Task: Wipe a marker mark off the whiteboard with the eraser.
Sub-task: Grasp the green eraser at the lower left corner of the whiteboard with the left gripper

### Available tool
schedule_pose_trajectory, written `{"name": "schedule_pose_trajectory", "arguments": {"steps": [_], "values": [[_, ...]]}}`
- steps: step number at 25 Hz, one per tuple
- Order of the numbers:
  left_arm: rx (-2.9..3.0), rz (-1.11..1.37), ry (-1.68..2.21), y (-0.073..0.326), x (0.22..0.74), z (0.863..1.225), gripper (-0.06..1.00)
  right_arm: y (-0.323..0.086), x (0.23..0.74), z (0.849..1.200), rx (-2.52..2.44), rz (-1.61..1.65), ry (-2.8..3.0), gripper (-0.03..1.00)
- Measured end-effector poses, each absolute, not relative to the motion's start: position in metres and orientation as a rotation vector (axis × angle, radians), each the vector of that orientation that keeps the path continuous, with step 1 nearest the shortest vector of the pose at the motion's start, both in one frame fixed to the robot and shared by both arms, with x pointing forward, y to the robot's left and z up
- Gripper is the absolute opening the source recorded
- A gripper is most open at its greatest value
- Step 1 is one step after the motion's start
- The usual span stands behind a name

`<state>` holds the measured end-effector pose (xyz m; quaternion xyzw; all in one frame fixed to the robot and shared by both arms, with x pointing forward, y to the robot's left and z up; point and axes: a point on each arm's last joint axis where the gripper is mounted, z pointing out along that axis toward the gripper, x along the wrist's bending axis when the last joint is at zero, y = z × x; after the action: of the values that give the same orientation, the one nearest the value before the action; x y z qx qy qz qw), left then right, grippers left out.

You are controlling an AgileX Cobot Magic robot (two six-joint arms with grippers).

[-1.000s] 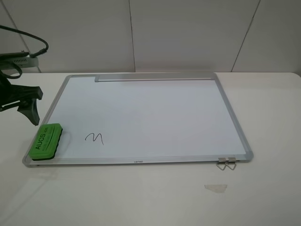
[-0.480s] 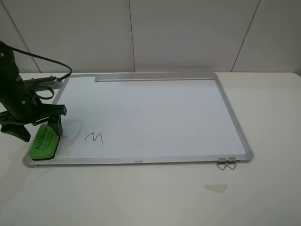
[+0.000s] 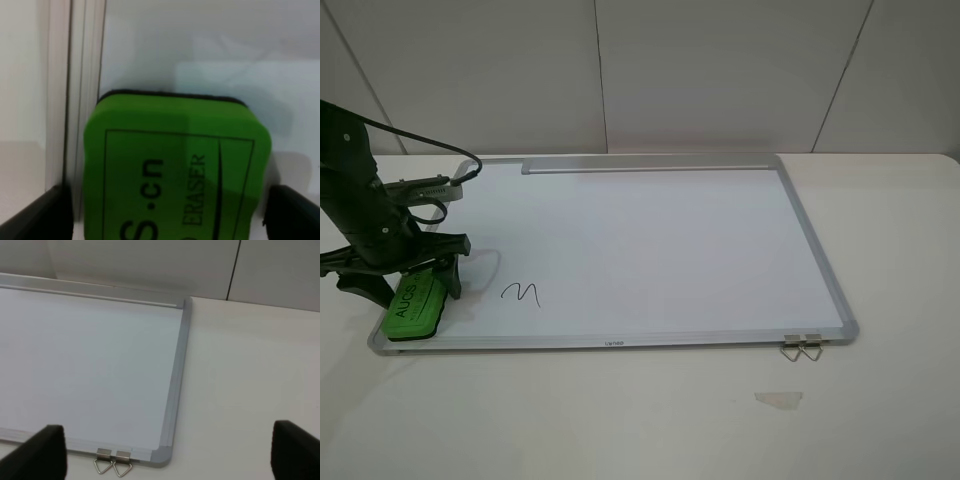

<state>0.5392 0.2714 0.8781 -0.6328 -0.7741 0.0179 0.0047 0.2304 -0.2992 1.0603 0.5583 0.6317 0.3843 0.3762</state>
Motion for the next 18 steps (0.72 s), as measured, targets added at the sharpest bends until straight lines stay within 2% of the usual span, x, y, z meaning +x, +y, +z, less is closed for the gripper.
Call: {"name": "schedule_pose_trajectory", "arguments": {"steps": [5, 7, 9, 10, 18], "values": [[-1.985, 0.064, -2.424, 0.2709, 0.539, 0.8778, 0.77, -0.2992, 0.2304, 1.0603, 1.428, 0.983, 1.616, 0.82], [-1.975, 0.075, -2.428, 0.2706, 0.5385, 0.8774, 0.72, -0.2992, 0.2304, 1.0603, 1.428, 0.983, 1.616, 0.82], [-1.964, 0.08, -2.428, 0.2707, 0.5379, 0.8771, 0.61, -0.2992, 0.2304, 1.0603, 1.428, 0.983, 1.616, 0.82], [-1.96, 0.081, -2.43, 0.2707, 0.5379, 0.8771, 0.59, -0.2992, 0.2304, 1.0603, 1.428, 0.983, 1.616, 0.82], [-1.952, 0.085, -2.431, 0.2708, 0.5374, 0.8771, 0.59, -0.2992, 0.2304, 1.0603, 1.428, 0.983, 1.616, 0.82]]}}
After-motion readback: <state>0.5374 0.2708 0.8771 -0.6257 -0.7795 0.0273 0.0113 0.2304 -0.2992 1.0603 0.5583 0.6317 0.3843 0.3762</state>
